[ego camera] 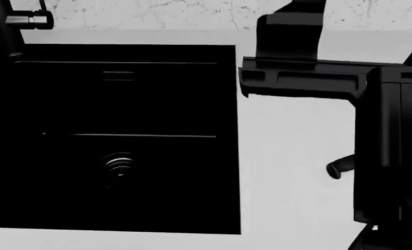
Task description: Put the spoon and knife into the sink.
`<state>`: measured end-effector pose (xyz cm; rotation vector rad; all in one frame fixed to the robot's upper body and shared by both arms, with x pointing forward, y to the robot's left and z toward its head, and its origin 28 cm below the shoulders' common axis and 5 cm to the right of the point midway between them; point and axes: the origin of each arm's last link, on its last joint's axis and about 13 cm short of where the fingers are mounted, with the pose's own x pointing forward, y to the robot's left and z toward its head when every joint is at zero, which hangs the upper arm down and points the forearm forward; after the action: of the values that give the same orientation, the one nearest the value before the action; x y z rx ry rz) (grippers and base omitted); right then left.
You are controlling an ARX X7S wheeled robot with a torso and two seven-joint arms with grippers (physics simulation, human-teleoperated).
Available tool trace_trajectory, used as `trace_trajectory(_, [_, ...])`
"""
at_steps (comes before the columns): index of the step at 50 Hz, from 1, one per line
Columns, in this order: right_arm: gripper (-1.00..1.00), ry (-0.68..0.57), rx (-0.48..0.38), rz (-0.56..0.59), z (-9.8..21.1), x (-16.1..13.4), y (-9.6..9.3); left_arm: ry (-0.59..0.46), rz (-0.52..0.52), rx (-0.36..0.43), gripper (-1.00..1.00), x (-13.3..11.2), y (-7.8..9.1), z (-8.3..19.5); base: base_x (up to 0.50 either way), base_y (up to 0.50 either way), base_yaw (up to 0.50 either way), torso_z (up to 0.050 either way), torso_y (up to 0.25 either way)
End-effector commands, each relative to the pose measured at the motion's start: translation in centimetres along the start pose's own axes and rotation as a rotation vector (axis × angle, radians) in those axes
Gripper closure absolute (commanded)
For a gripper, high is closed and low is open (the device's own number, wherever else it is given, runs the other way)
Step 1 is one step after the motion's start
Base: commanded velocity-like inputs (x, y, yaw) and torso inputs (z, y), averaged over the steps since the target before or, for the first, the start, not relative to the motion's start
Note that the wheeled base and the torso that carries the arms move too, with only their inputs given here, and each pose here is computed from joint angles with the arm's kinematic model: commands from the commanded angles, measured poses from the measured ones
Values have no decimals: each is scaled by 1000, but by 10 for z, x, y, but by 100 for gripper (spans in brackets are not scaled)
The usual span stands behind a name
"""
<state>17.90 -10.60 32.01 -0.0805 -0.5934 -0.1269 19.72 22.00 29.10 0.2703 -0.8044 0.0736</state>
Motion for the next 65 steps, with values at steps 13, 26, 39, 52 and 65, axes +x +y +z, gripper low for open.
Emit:
trace_trajectory(13, [-100,331,125,-267,8,-9,-18,11,6,-22,-100,2,2,-10,0,0,0,0,0])
trace_trajectory(26, [-100,464,190,-296,5,-9,-9,16,11,-20,-100,1,3,-13,0,0,0,0,0])
trace_trajectory(39, [-100,554,217,-314,-2,-11,-5,30,7,-26,-100,1,3,-18,0,0,0,0,0])
trace_trajectory(52, [-100,645,233,-305,-9,-20,0,34,5,-27,-100,1,2,-22,0,0,0,0,0])
trace_trajectory(65, [-100,729,232,-313,-23,-24,4,40,6,-27,-100,0,2,-24,0,0,0,0,0])
